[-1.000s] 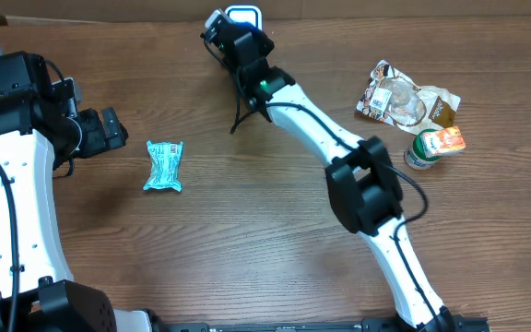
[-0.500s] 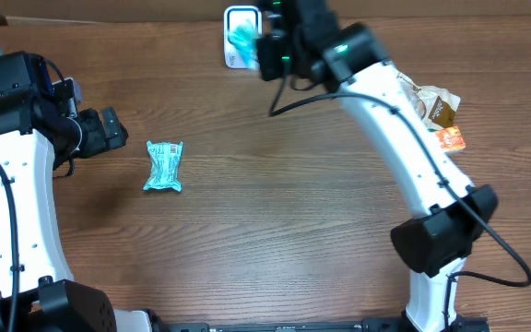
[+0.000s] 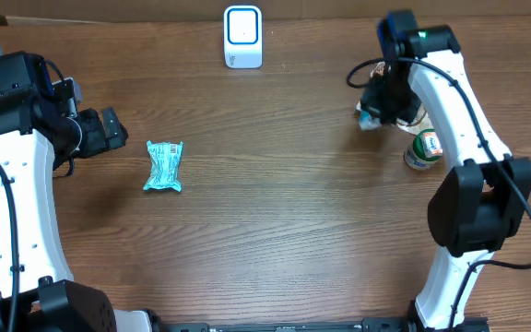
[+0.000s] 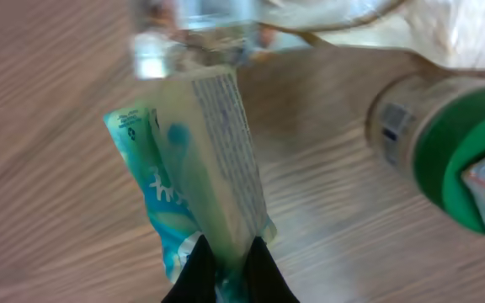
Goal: Scan the item barcode
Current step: 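Carry the Kleenex pack right and release it on the pile, then reach the right gripper left to the green wipes pack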
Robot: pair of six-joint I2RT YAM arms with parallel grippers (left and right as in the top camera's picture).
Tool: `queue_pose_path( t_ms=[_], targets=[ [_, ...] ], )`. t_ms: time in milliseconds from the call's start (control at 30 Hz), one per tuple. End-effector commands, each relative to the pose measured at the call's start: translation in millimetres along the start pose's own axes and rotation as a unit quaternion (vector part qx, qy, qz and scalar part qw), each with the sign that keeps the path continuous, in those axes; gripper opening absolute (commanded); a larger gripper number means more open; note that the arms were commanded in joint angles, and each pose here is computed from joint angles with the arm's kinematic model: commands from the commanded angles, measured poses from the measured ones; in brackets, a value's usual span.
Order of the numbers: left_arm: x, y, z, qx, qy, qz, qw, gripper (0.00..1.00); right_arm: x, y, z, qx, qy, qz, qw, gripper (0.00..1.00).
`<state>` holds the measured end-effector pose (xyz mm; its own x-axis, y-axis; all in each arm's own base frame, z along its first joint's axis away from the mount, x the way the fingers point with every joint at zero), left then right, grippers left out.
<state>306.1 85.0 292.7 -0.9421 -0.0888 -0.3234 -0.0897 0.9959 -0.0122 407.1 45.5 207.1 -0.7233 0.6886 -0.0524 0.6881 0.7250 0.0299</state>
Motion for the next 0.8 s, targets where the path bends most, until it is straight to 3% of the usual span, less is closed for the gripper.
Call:
queue_pose_path(
  t_ms=[0,167,200,267,400,767],
  targets=[
    [-0.7,-2.8,-3.7,0.001,-0.007,0.006,1.000,1.00,-4.4,-14.6,29.3,0.023,0.010,0.033,0.999,0.04],
    [-0.7,-2.8,-3.7,0.001,-0.007,0.006,1.000,1.00,-9.0,-28.6,49.0,0.063,-0.017,0.039,0.997,0.04],
    [-0.7,-2.8,-3.7,0.002,-0.007,0.006,1.000,1.00,-9.2,-28.4,49.0,0.062,-0.018,0.039,0.997,0.11],
    [-0.7,-2.8,-3.7,0.001,-0.007,0.006,1.000,1.00,-9.5,-26.9,48.5,0.059,-0.020,0.036,0.997,0.34],
    [-0.7,-2.8,-3.7,0.002,-0.007,0.006,1.000,1.00,-9.0,-24.1,44.5,0.049,-0.013,0.030,0.998,0.52],
    [-0.7,-2.8,-3.7,0.001,-0.007,0.006,1.000,1.00,8.1,25.7,-13.7,-0.144,0.077,-0.099,0.982,0.64]
  ],
)
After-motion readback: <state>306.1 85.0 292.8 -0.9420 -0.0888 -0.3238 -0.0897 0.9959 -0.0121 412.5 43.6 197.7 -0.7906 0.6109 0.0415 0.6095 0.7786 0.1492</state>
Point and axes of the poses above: each gripper's point midway between its finger pads, its own z axis out along the fingers, its own y axis along the line the jaws close on, x = y × z, the point moved 10 cm from there along -z, back along the fingers, and after that the axes turned 15 degrees about z, right-handed, at the moved point
